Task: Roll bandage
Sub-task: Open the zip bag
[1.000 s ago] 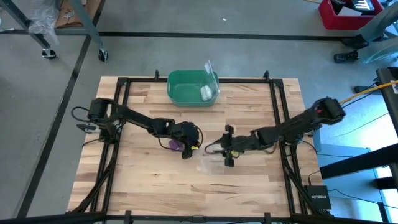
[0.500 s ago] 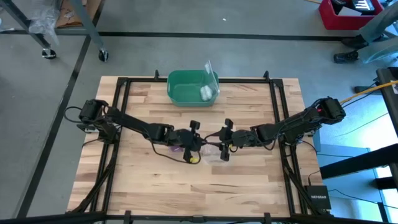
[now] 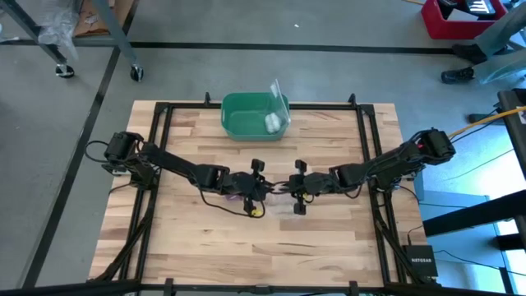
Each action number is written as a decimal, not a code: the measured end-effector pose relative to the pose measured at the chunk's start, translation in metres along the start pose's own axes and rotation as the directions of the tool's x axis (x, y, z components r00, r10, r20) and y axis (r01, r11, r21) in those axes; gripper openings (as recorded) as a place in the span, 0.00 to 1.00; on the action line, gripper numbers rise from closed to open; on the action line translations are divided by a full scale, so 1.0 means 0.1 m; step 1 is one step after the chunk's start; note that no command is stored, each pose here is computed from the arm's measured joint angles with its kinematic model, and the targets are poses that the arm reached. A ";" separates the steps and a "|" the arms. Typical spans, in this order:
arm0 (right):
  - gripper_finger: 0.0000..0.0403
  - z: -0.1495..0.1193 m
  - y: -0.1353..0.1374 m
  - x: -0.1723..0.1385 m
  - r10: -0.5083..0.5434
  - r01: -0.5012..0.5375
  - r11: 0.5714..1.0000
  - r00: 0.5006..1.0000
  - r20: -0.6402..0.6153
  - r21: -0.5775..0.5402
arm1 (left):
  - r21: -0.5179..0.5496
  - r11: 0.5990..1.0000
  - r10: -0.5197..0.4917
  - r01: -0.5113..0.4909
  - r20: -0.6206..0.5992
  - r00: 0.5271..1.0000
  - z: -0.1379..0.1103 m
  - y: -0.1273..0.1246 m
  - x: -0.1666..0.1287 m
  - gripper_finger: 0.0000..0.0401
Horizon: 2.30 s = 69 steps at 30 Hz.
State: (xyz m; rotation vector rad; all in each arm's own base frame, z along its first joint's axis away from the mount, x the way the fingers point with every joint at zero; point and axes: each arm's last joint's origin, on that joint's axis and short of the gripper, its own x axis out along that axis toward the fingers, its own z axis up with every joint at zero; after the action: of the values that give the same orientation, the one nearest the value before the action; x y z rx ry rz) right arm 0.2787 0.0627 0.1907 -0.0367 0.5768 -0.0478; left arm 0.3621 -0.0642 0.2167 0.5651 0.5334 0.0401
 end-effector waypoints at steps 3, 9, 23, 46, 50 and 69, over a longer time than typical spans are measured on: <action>0.03 0.02 0.00 0.01 -0.015 0.015 1.000 1.000 0.022 -0.013 | -0.031 1.000 -0.001 0.001 -0.001 1.000 0.00 0.00 0.00 0.15; 0.01 0.02 0.00 0.01 -0.021 0.022 0.999 0.999 0.030 -0.032 | -0.139 0.990 -0.001 0.001 -0.001 1.000 0.00 0.00 0.00 0.24; 0.01 0.29 -0.13 -0.51 -0.093 0.095 0.995 0.977 0.193 -0.001 | -0.452 0.890 0.040 0.049 0.185 0.982 0.11 0.35 -0.67 0.35; 0.01 0.33 0.03 -0.22 -0.027 0.034 0.999 0.932 0.362 -0.015 | -0.545 0.806 -0.009 0.231 0.380 0.925 -0.03 0.37 -0.58 0.34; 0.01 0.34 0.03 -0.22 -0.020 0.027 1.000 0.928 0.372 -0.014 | -0.535 0.813 -0.007 0.229 0.384 0.923 -0.02 0.37 -0.58 0.26; 0.16 0.65 -0.01 -0.50 -0.016 0.006 0.999 0.957 0.291 0.036 | -0.507 0.836 0.000 0.210 0.383 0.924 -0.02 0.37 -0.58 0.00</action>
State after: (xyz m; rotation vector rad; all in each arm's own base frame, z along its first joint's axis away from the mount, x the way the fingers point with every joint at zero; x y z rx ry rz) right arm 0.2725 0.0654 0.2728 -0.0128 0.2804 -0.0623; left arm 0.3150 -0.0421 0.2615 -0.0239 0.1627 -0.0240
